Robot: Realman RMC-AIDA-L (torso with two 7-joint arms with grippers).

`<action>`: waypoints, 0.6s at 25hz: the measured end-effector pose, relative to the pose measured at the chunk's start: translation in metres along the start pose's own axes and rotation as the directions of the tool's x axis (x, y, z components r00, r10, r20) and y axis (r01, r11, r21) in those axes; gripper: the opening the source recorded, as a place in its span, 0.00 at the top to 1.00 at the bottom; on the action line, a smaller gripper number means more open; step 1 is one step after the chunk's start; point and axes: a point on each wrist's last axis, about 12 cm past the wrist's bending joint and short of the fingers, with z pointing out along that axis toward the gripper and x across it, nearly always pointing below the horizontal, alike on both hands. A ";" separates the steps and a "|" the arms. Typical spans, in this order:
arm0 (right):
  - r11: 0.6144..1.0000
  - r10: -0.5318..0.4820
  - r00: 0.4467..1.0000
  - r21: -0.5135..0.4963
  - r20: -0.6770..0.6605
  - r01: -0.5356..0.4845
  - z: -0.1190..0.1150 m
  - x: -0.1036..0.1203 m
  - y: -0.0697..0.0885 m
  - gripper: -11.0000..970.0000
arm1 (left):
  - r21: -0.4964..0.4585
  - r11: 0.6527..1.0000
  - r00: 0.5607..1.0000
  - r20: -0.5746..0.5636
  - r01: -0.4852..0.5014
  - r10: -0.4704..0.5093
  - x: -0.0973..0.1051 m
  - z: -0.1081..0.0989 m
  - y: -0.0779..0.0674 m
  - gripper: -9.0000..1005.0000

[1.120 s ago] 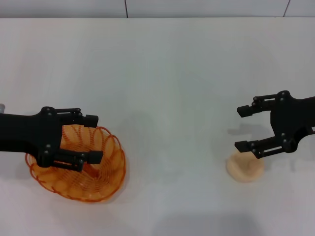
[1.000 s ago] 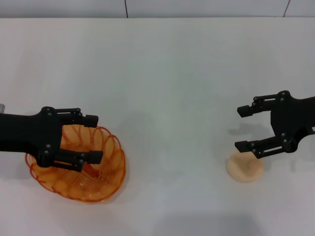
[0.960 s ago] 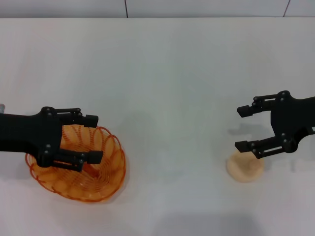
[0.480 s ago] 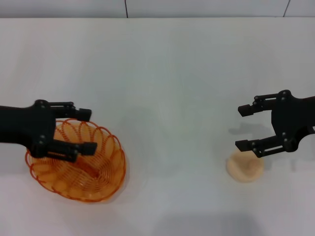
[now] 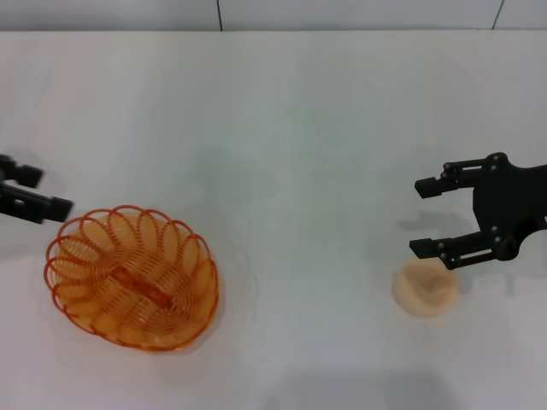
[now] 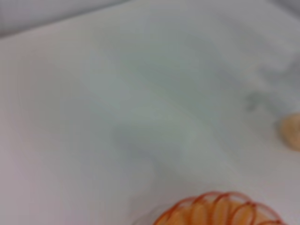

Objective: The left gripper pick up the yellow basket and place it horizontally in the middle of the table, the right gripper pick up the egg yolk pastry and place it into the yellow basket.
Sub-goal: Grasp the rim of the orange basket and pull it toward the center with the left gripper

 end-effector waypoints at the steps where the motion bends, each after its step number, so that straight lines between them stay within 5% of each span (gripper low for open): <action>1: 1.000 0.000 1.000 0.002 0.001 0.000 0.000 0.000 0.000 0.19 | -0.026 0.999 0.999 -0.027 0.032 -0.032 -0.002 -0.004 0.002 0.11; 8: 1.000 0.001 1.000 0.008 0.011 -0.001 -0.001 -0.002 -0.001 0.19 | -0.163 0.975 0.967 -0.179 0.151 -0.180 -0.005 -0.009 0.011 0.11; 15: 1.000 -0.005 0.999 0.008 0.034 0.004 0.000 -0.006 -0.003 0.19 | -0.192 0.962 0.946 -0.223 0.194 -0.235 -0.006 0.019 0.016 0.11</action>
